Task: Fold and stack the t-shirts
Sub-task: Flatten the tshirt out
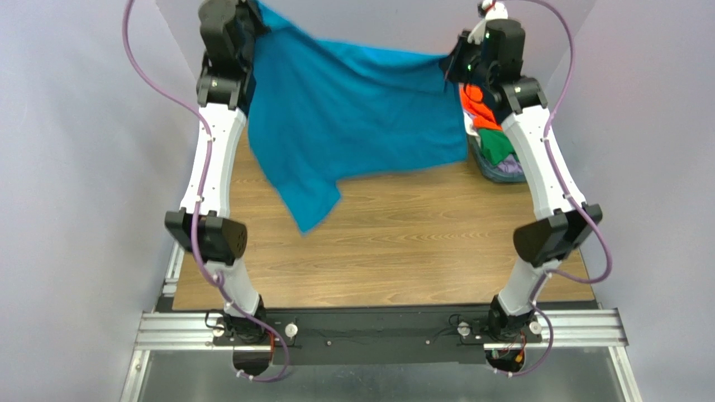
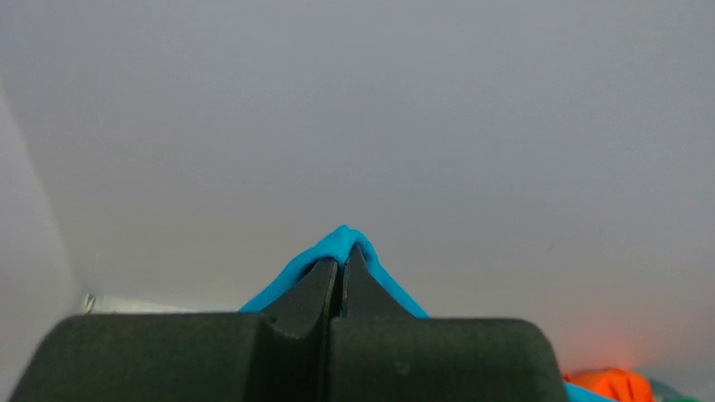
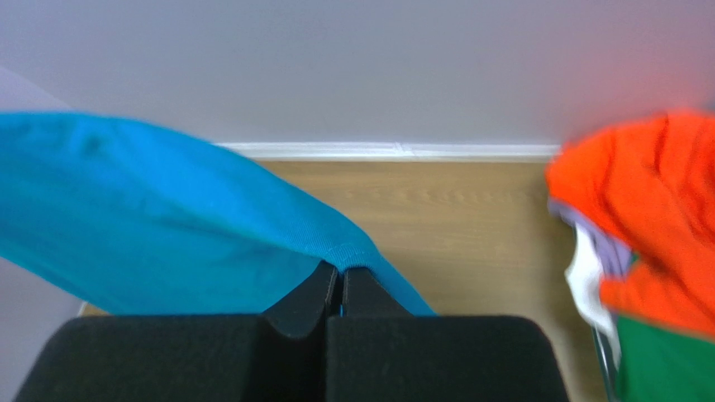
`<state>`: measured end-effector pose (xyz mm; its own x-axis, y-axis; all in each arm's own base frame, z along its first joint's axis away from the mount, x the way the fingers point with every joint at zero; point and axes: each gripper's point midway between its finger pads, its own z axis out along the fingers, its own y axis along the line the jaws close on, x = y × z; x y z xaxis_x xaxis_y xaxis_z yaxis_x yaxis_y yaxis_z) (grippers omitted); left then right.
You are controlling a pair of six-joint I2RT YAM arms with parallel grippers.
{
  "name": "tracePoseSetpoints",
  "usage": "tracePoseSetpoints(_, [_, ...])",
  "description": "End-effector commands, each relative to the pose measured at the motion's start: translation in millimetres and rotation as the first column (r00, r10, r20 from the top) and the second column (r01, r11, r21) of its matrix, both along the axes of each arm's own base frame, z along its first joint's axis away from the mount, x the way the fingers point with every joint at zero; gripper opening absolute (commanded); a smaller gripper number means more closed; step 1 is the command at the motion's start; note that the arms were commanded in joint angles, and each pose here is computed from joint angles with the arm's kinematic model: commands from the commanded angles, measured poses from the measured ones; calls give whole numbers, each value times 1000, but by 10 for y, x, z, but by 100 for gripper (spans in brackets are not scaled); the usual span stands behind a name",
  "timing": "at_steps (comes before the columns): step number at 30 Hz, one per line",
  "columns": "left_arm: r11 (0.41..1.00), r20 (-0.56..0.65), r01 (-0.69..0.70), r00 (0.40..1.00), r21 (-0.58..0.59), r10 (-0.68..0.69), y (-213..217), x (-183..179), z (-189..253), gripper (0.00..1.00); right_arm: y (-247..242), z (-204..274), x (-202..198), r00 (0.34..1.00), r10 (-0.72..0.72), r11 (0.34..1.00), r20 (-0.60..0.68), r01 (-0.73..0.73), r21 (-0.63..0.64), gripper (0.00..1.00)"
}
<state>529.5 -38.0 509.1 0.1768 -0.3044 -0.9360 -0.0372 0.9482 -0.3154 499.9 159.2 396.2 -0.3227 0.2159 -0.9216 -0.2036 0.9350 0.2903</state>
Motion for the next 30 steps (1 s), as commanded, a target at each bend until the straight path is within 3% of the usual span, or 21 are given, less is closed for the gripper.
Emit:
tracePoseSetpoints(1, [997, 311, 24, 949, 80, -48, 5, -548, 1442, 0, 213, 862, -46, 963, 144, 988, 226, -151, 13, 1])
tracePoseSetpoints(3, [997, 327, 9, 944, 83, -36, 51, -679, 1542, 0, 174, 838, -11, 966, 132, 990, 221, -139, 15, 1])
tracePoseSetpoints(4, [995, 277, 7, 960, 95, -33, 46, -546, 1307, 0, 140, 849, -44, 967, 127, 991, 221, -134, 15, 1])
tracePoseSetpoints(6, [997, 325, -19, 946, 78, -7, 125, -889, 1418, 0, 134, 565, -47, 979, 134, 991, 156, -135, 1, 1])
tracePoseSetpoints(7, [996, 219, -20, 976, 84, 1, 126, -702, 911, 0, 128, 489, -77, 981, 136, 991, 138, -137, -2, 1])
tracePoseSetpoints(8, [997, 238, -40, 971, 58, 25, 194, -971, 961, 0, 122, 440, -167, 982, 144, 989, 121, -145, 2, 1])
tracePoseSetpoints(9, [998, 215, -42, 976, 38, 33, 211, -1008, 809, 0, 124, 346, -221, 983, 153, 988, 99, -154, 1, 1])
tracePoseSetpoints(12, [999, 74, -20, 997, -45, 24, 199, -1133, 7, 0, 111, -180, -441, 983, 185, 983, -21, -185, -14, 1])
tracePoseSetpoints(13, [997, 4, 6, 1000, -74, -6, 147, -1208, -421, 0, 99, -641, -519, 974, 190, 981, -123, -194, -23, 1])
tracePoseSetpoints(16, [984, -141, 56, 987, -168, -80, 16, -1399, -1204, 0, -6, -1078, -855, 960, 170, 984, -222, -179, -22, 4])
tracePoseSetpoints(17, [966, -219, 34, 971, -256, -93, -5, -1574, -1719, 0, -48, -1554, -1050, 931, 163, 983, -327, -182, -26, 5])
tracePoseSetpoints(19, [949, -342, -14, 934, -314, -99, -6, -1871, -2503, 0, -90, -1748, -1322, 914, 162, 985, -372, -172, 6, 10])
tracePoseSetpoints(21, [938, -437, -14, 887, -347, -148, -81, -2140, -3088, 0, -162, -2404, -1771, 841, 152, 987, -520, -161, 27, 16])
tracePoseSetpoints(22, [935, -492, -42, 858, -353, -147, -78, -2216, -3314, 0, -169, -2347, -1779, 850, 153, 987, -505, -160, 29, 16])
tracePoseSetpoints(23, [928, -517, -58, 842, -367, -152, -82, -2316, -3428, 13, -203, -2438, -1854, 841, 142, 988, -523, -150, 27, 21])
tracePoseSetpoints(24, [917, -566, -82, 807, -391, -169, -111, -2431, -3607, 29, -243, -2652, -2005, 812, 125, 991, -570, -135, 26, 38])
tracePoseSetpoints(25, [914, -586, -90, 791, -395, -176, -122, -2489, -3688, 43, -283, -2725, -2054, 805, 102, 993, -584, -114, 17, 49])
tracePoseSetpoints(26, [911, -596, -85, 780, -404, -192, -146, -2549, -3733, 85, -337, -2752, -2097, 807, 75, 996, -586, -90, 3, 62])
tracePoseSetpoints(27, [914, -625, -97, 757, -394, -189, -139, -2621, -3786, 96, -382, -2859, -2172, 792, 53, 998, -608, -70, -5, 87])
tracePoseSetpoints(28, [907, -606, -100, 773, -410, -189, -142, -2635, -3680, 97, -396, -2850, -2212, 794, 44, 998, -606, -60, -6, 100])
tracePoseSetpoints(30, [901, -584, -83, 786, -425, -203, -166, -2660, -3563, 97, -428, -2860, -2242, 793, 26, 999, -609, -41, -10, 100])
